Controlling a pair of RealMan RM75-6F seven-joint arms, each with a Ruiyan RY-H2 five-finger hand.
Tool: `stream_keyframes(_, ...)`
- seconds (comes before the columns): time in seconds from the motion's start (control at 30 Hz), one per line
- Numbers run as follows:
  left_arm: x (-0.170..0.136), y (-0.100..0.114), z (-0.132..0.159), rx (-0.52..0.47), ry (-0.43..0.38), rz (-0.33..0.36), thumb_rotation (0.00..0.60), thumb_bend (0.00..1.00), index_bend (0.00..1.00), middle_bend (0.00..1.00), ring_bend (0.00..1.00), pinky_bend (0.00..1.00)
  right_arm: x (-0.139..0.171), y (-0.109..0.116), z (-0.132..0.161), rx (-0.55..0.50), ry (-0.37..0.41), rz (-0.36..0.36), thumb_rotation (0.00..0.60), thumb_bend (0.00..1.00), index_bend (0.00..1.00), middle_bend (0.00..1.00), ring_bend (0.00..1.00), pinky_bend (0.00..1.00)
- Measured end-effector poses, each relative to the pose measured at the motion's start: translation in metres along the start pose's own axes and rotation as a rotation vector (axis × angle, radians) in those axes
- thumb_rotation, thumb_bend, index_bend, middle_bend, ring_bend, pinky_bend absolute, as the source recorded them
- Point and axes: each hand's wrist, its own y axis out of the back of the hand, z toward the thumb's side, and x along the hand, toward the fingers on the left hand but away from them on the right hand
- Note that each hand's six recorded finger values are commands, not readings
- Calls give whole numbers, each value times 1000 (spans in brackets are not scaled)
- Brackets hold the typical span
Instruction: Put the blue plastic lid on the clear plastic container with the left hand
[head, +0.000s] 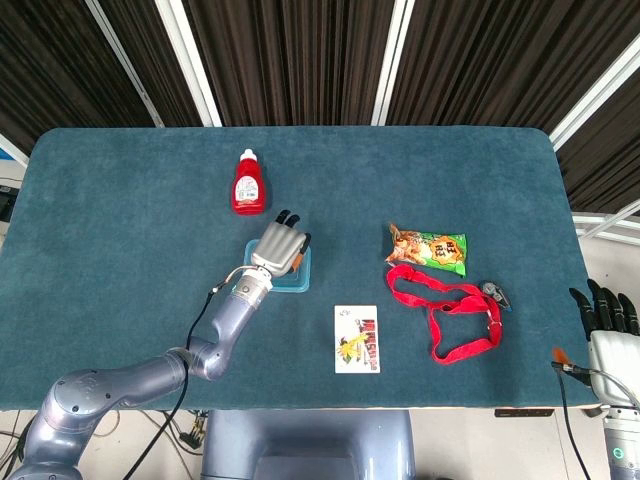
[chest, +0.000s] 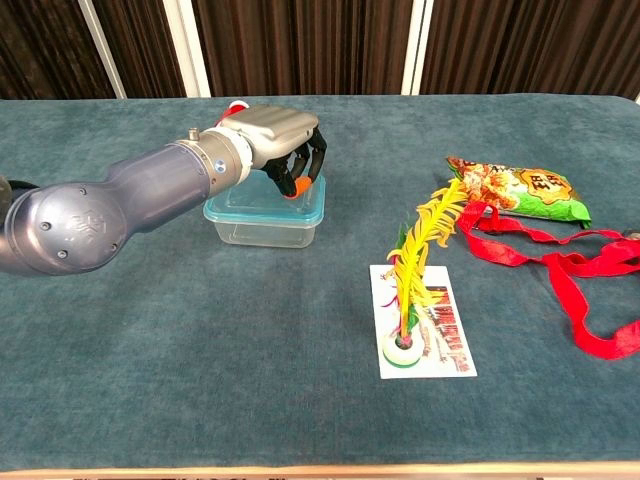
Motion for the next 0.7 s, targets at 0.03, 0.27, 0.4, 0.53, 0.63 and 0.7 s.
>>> stream_keyframes(0.03,0,0,0,1,0,-1,600,479,629,578,160,126,0,0,0,0,0,0,600,268,138,0,34,0)
stream_keyframes(0.27,-1,-5,-2,5,6,-10,600,479,630,578,160,126,0,1,0,0,1,-2,600,268,137,0,33,0)
stream_keyframes(0.4,-2,-6,-3,7,7,-13,600,479,631,579,160,126,0,0,0,1,1,-1,600,268,137,0,33,0)
stream_keyframes(0.53,-3,-7,-5,7,11,-13,600,479,631,580,160,126,0,1,0,1,2,-2,600,268,137,0,33,0)
stream_keyframes(0.63,-3,-7,-5,8,11,-12,600,479,632,580,160,126,0,1,0,1,3,-3,600,269,138,0,34,0)
stream_keyframes(0.7,-4,-5,-5,6,10,-7,600,479,633,582,160,126,0,1,0,1,4,-4,600,268,137,0,34,0)
